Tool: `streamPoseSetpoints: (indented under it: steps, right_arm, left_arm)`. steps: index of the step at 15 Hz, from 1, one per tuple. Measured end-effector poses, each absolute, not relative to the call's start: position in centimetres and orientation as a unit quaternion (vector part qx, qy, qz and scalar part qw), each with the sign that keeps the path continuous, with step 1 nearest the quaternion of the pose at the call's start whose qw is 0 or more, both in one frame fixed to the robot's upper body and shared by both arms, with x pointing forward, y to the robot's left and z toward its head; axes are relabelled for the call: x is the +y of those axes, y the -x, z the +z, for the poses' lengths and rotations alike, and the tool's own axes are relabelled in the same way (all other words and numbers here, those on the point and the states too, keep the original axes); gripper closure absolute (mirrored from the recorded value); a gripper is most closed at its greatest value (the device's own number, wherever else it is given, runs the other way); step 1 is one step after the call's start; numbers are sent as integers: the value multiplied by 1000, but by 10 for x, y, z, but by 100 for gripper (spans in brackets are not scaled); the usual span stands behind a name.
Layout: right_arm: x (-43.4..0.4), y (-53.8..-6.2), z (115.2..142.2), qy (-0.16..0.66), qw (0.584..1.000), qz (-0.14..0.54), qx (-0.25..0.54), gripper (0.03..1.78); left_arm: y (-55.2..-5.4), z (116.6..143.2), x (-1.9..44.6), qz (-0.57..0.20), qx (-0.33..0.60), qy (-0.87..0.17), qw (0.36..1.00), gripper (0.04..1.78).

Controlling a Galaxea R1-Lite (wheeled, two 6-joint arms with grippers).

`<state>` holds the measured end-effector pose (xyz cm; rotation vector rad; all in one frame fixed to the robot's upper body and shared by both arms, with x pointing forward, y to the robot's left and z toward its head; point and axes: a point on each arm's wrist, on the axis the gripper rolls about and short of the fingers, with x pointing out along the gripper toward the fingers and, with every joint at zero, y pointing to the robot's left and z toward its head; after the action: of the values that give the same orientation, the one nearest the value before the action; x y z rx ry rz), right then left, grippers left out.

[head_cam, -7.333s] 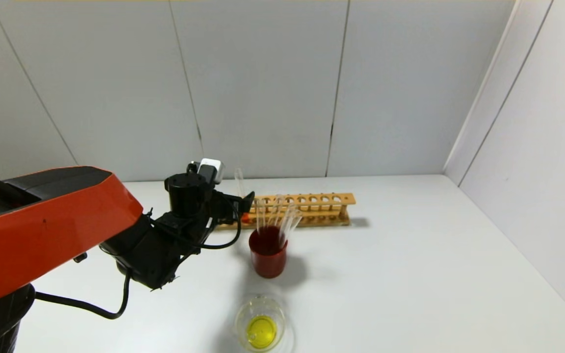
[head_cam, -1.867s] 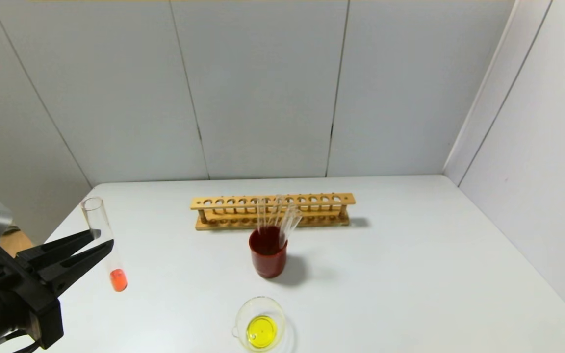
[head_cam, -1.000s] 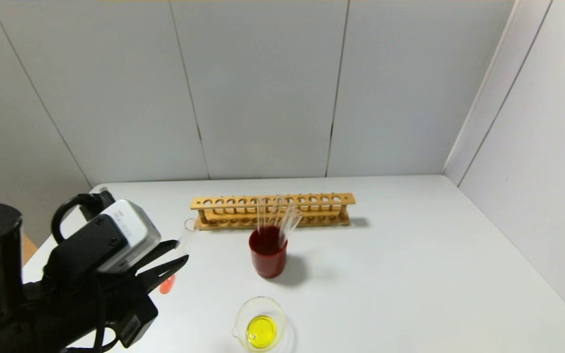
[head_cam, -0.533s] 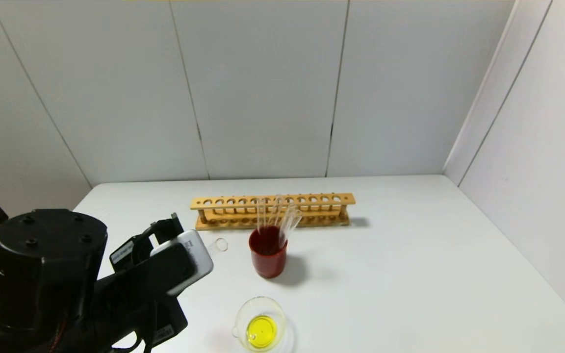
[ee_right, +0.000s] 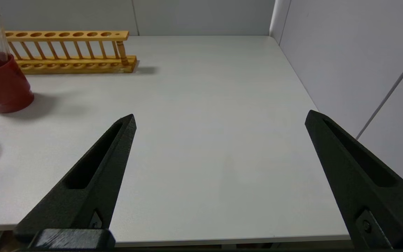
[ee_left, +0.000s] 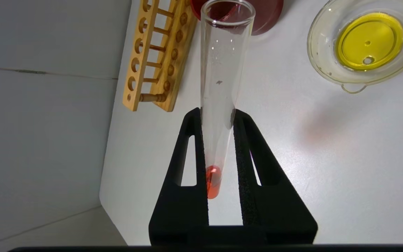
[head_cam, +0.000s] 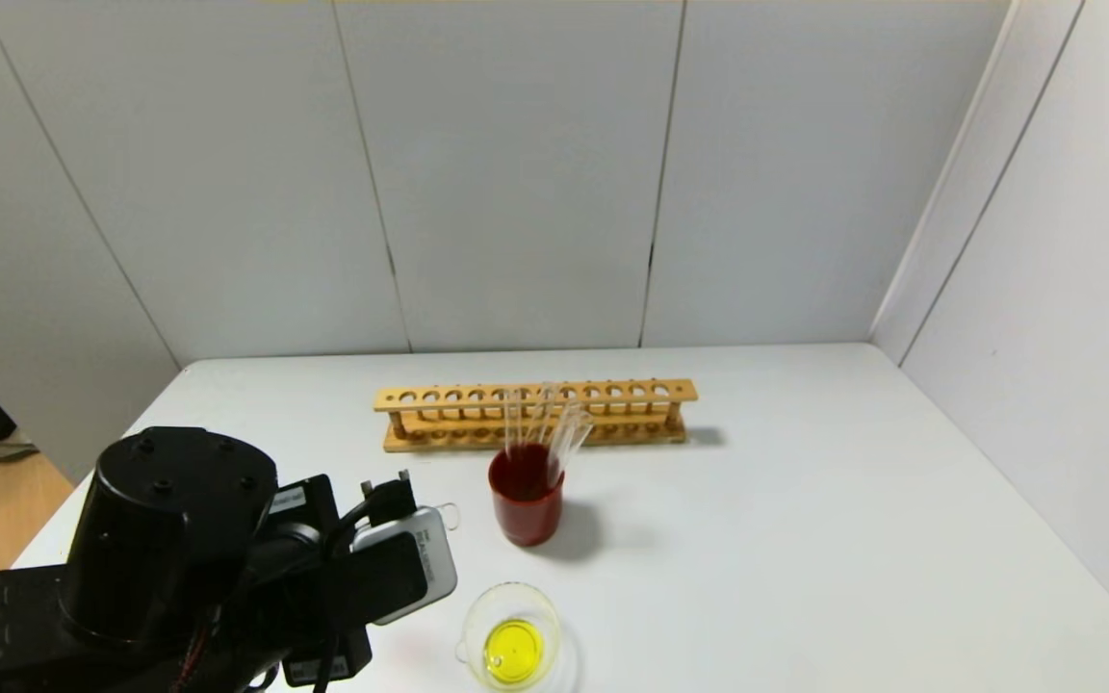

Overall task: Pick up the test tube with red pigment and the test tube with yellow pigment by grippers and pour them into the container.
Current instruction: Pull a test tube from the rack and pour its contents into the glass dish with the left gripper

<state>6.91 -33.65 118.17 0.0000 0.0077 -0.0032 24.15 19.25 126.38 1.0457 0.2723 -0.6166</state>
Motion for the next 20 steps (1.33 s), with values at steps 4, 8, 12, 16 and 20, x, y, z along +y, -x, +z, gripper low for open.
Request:
streamPoseSetpoints:
  steps: [4,8,12,16,20]
  right_arm:
    - [-337,-69,1182,0,1000,-2,4,11]
    - [-337,-69,1182,0,1000,-2,4,11]
    - [-337,-69,1182,0,1000,-2,4,11]
    - [-337,-69,1182,0,1000,-2,4,11]
    - [-337,-69,1182,0,1000,-2,4,11]
  left_arm:
    - [-246,1259,183,-302,128,-512,794,152]
    - [-247,1249,175,-313,140,-528,777,152]
    - [-248,1241,171,-303,154,-569,749,152]
    - [-250,1238,167,-303,161,-594,728,152]
    - [-251,1232,159,-291,169,-626,703,152]
